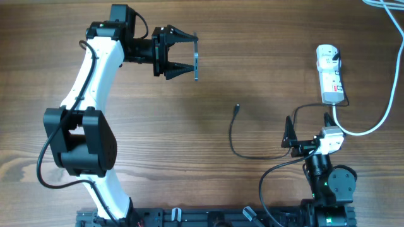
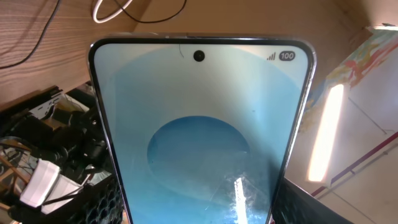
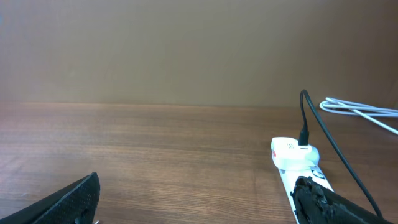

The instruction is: Plug charger to phone and switch on socket

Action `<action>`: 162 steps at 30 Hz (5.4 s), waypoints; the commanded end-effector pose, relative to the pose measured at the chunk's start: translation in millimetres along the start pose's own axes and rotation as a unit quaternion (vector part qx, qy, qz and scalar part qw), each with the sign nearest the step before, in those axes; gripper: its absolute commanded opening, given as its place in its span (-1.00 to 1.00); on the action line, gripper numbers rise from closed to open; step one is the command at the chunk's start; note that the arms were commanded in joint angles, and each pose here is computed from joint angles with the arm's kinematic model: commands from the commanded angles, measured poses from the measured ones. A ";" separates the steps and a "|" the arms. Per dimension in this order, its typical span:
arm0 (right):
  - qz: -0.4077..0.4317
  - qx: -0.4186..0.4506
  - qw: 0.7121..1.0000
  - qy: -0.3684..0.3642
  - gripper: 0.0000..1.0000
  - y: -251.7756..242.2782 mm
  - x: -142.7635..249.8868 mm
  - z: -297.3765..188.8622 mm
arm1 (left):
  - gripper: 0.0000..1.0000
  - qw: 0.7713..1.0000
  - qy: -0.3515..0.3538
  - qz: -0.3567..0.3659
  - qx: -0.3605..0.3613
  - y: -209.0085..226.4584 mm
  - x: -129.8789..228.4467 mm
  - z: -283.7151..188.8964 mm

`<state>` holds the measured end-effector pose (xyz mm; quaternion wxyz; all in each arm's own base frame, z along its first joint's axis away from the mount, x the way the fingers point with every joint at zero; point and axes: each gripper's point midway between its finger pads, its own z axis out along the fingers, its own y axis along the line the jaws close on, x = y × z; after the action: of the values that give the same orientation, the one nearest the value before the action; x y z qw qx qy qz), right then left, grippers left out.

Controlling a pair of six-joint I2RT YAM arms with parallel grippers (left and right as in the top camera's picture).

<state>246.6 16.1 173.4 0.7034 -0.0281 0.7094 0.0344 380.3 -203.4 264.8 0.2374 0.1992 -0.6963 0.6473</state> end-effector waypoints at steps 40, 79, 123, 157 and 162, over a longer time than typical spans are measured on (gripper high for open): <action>-0.004 0.006 1.000 -0.003 1.00 -1.8 -1.2 -0.3 | 0.45 0.999 0.017 0.016 0.022 -14.4 18.0 -4.2; -0.004 0.006 1.000 -0.003 1.00 -1.8 -1.2 -0.3 | 0.46 0.999 0.017 0.016 0.022 -14.4 18.0 -4.2; -0.004 0.006 1.000 -0.003 1.00 -1.8 -1.2 -0.3 | 0.47 0.999 0.016 0.022 0.021 -14.2 17.7 -4.2; -0.004 0.006 1.000 -0.003 1.00 -1.8 -1.2 -0.3 | 0.42 0.996 -0.017 0.086 -0.006 -10.0 2.5 -4.0; -0.004 0.006 1.000 -0.003 1.00 -1.8 -1.2 -0.3 | 0.41 0.996 -0.026 0.085 -0.015 -7.2 -1.0 -3.9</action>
<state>246.6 16.1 173.4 0.7034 -0.0281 0.7094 0.0344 389.5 -203.3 255.8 0.1881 0.1721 -0.7246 0.6403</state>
